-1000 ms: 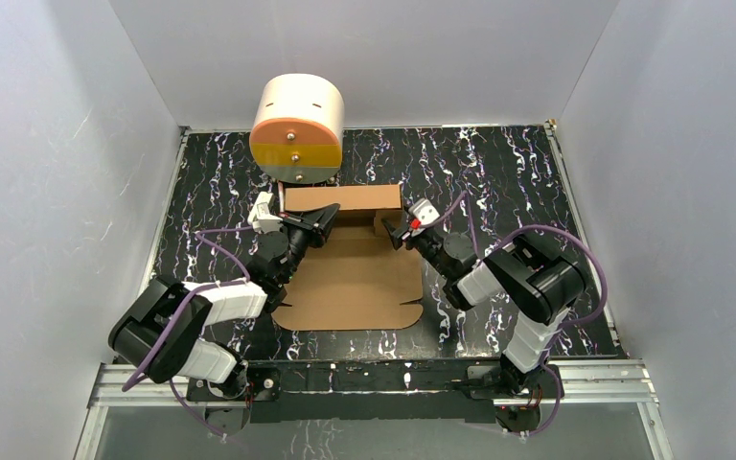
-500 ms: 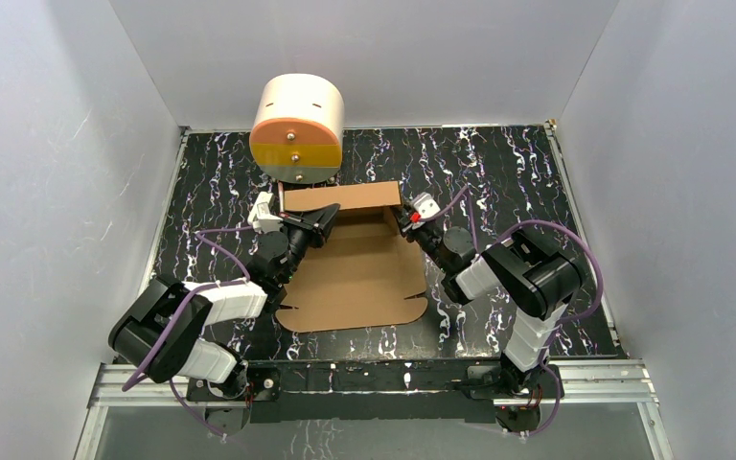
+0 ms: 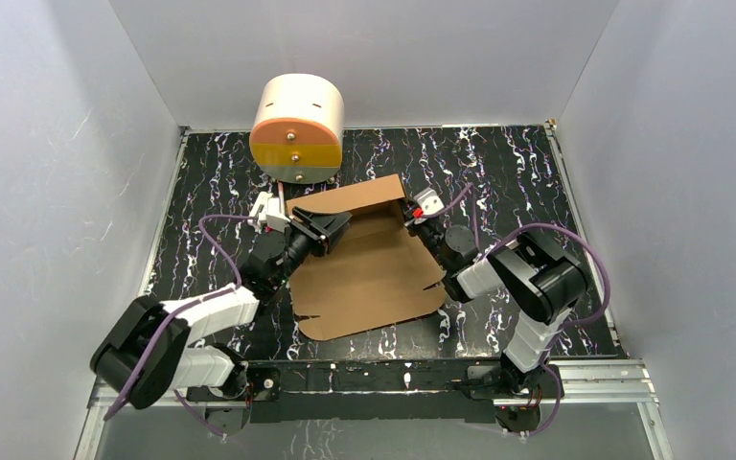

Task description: Fold the paper box

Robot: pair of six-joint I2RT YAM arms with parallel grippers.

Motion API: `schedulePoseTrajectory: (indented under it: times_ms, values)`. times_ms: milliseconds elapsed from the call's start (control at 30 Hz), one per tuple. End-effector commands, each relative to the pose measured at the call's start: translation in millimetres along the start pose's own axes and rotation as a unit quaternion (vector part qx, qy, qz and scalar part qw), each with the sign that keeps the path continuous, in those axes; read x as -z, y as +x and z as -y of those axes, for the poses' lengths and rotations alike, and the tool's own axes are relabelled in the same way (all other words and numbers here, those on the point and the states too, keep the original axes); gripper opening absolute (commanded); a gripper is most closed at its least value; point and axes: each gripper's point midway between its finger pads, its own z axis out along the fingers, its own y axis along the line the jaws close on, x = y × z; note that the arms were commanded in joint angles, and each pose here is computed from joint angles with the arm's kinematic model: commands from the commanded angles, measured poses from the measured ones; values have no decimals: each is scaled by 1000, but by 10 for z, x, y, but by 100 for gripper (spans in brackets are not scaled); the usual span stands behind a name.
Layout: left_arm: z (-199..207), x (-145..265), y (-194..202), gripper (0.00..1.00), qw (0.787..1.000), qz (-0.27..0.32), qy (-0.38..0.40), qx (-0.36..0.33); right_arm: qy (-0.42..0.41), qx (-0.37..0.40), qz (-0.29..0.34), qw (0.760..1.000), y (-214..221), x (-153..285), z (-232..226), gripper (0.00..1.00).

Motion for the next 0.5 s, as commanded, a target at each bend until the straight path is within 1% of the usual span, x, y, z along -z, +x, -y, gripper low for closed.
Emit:
schedulePoseTrajectory:
  times_ms: [0,100,300,367,467]
  values:
    - [192,171,198,45,995,-69,0,-73,22,10,51,998,-398,-36,177,19]
    - [260,309,211,49,991,-81,-8,-109,26,4,39,999,-349,-30,235,19]
    - [358,634,112,54,979,-76,-39,-186,31,-9,14,999,-264,-11,287,18]
    - [377,727,64,56,972,-72,-49,-216,30,-10,8,999,-246,-7,289,18]
    - [342,821,-54,58,957,-64,-85,-270,20,-17,6,1000,-246,8,250,17]
